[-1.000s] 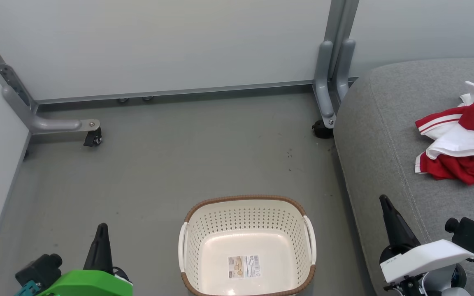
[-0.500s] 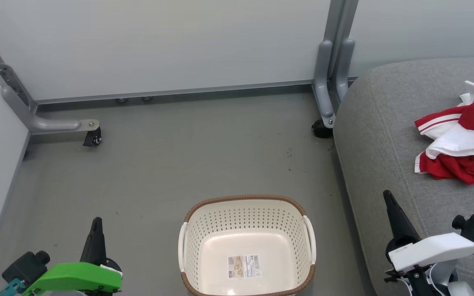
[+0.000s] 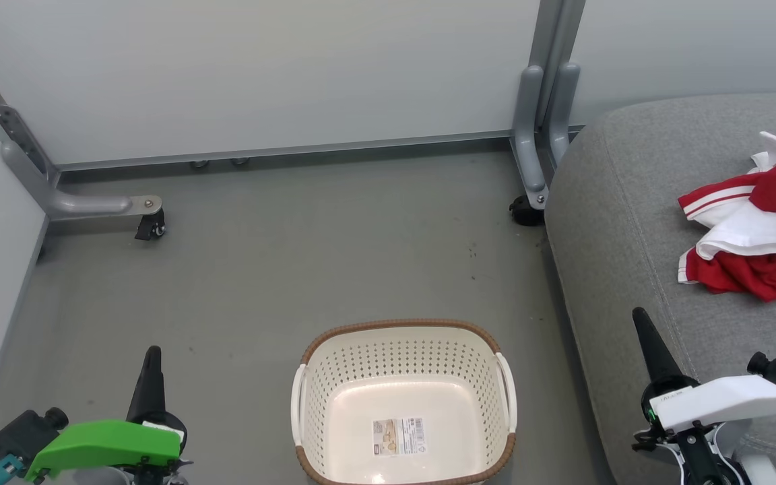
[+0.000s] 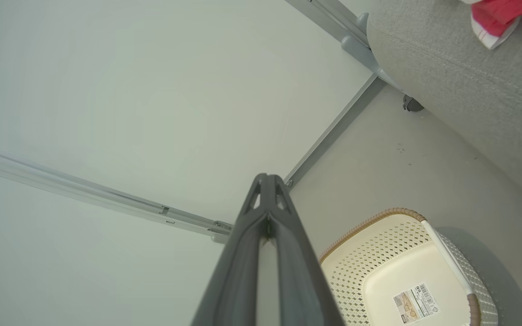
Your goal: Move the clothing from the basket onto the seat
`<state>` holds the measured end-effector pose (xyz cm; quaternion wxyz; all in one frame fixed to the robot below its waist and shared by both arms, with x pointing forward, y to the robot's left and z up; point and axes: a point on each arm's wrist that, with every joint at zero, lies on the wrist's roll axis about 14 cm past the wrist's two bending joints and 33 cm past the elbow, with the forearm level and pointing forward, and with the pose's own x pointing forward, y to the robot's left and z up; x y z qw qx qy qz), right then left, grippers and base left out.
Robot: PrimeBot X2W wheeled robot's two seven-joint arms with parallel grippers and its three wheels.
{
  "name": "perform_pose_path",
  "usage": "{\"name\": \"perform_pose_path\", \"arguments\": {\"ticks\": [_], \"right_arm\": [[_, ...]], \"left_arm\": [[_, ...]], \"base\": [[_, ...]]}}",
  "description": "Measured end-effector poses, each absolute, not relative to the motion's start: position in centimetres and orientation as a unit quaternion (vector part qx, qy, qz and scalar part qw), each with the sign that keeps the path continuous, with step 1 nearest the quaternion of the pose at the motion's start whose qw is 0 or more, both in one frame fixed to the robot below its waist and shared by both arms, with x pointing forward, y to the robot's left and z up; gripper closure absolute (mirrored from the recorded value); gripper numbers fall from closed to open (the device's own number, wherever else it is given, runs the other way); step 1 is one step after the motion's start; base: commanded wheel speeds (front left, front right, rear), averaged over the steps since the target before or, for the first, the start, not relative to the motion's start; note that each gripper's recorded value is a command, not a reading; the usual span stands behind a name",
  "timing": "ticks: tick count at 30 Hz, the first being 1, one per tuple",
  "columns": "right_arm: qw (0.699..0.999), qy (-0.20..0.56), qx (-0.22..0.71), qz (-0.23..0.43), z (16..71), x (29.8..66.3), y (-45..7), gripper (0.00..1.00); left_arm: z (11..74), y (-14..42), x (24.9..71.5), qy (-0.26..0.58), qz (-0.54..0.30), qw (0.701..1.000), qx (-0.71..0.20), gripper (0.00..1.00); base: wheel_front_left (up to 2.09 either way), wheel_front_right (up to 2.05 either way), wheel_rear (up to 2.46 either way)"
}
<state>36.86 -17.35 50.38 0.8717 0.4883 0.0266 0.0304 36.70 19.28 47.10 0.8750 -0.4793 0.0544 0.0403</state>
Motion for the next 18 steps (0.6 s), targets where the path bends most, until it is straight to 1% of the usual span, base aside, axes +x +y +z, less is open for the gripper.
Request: {"name": "perform_pose_path", "arguments": {"ticks": [18], "right_arm": [[0.825, 0.023, 0.565, 0.017, 50.29, 37.49, -18.19, 1.00]], "left_arm": [[47.94, 19.51, 37.38, 0.043, 0.035, 0.826, -0.561, 1.00]], "base": [[0.00, 0.00, 0.00]]}}
